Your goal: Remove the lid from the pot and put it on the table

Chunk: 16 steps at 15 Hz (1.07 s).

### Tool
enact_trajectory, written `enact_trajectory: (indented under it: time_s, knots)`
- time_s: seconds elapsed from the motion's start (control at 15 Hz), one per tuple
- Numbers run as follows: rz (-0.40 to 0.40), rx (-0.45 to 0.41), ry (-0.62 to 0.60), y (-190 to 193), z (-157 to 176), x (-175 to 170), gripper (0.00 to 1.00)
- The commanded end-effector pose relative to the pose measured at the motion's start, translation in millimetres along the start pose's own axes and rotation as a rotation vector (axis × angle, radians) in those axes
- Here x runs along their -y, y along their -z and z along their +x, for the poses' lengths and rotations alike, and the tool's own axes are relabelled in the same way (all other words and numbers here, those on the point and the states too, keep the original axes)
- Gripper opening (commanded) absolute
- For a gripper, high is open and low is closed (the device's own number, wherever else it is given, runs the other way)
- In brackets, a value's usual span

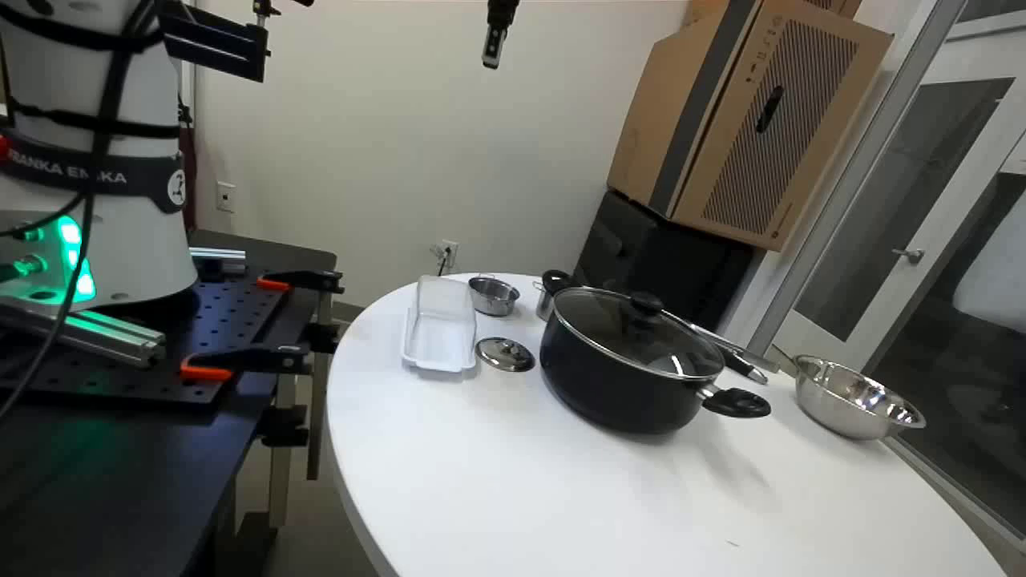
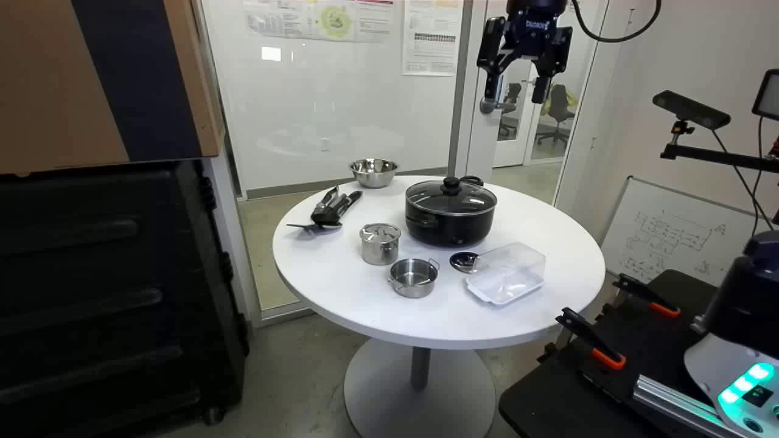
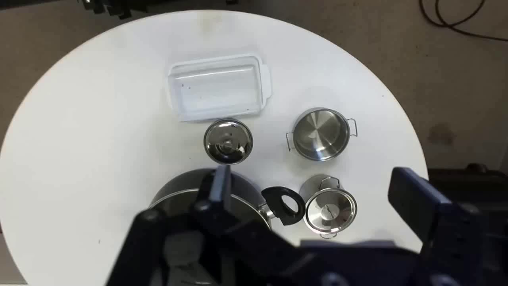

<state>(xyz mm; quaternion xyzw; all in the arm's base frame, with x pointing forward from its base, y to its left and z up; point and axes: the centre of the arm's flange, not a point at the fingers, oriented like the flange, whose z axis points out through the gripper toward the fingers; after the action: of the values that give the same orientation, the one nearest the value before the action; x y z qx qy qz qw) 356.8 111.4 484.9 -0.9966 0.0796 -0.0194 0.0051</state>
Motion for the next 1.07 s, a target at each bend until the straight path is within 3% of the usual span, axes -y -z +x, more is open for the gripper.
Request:
enact_trajectory:
  time_s: [0.0,0.53,0.73,1.0]
  knots:
    - [0.000,0.000,0.000,0.0,0.0,0.0,1.00]
    - [0.000,0.000,0.000,0.0,0.0,0.0,1.00]
    - [-0.046,-0.094,0.059,5.3,30.4,-1.3,1.00]
    - [-0.125,-0.175,0.271,9.8,87.6,11.7,1.00]
